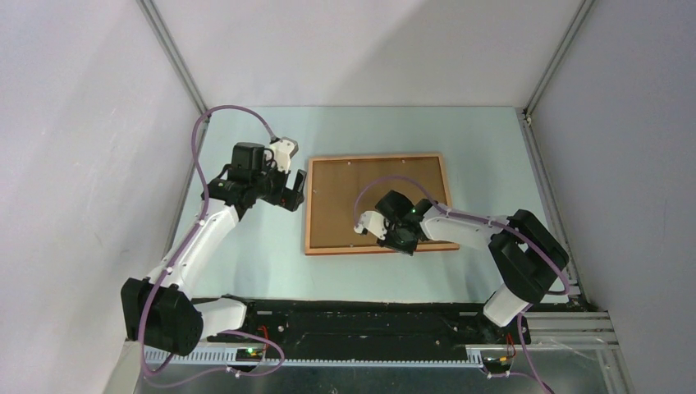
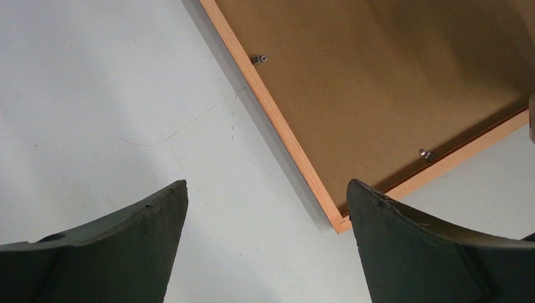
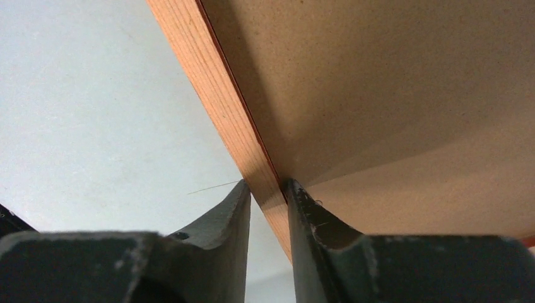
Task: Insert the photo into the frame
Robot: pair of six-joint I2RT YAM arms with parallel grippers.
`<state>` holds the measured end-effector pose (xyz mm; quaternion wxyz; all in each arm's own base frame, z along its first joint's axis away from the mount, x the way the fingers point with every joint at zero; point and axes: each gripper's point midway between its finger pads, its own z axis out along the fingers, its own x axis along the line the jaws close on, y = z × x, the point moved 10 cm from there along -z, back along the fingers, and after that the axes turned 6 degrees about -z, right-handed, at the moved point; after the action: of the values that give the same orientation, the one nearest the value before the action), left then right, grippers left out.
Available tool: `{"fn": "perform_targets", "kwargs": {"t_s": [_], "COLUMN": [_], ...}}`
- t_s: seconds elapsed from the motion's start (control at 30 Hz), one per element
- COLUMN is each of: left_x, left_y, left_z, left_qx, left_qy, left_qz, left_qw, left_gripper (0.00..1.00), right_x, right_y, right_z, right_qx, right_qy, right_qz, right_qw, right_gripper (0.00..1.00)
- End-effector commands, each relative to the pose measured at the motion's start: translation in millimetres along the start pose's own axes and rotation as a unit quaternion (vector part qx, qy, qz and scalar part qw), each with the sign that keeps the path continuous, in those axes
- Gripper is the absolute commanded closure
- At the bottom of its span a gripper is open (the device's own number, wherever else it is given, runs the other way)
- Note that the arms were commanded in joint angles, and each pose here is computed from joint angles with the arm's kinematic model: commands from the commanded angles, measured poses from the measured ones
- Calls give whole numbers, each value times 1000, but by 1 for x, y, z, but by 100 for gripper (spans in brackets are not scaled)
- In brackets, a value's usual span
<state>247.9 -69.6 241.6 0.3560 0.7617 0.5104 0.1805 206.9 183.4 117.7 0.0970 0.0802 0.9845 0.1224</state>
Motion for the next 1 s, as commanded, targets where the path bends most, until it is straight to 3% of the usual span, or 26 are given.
{"fn": "perform_targets", "kwargs": {"t_s": [0.0, 0.2, 0.73, 0.97], "left_x": [0, -1, -23, -41], "left_y": [2, 4, -11, -6], "left_z": [-2, -13, -53, -69], "left_qx": [-18, -40, -113, -144], "left_qy": [-5, -15, -41, -28], "left_qz": [19, 56, 179, 256], "left_qw": [1000, 998, 976, 956], "left_gripper": [0, 0, 0, 1], "right_x": [4, 4, -15, -29], "right_y": [0, 6, 27, 32], "right_z": [3, -9, -52, -80], "right_qx": [-3, -16, -73, -105], "right_qy": [6, 18, 59, 75], "right_qz": [-6, -6, 13, 39], "right_qw": [1000, 1000, 995, 991], "right_gripper": [77, 100, 100, 100]}}
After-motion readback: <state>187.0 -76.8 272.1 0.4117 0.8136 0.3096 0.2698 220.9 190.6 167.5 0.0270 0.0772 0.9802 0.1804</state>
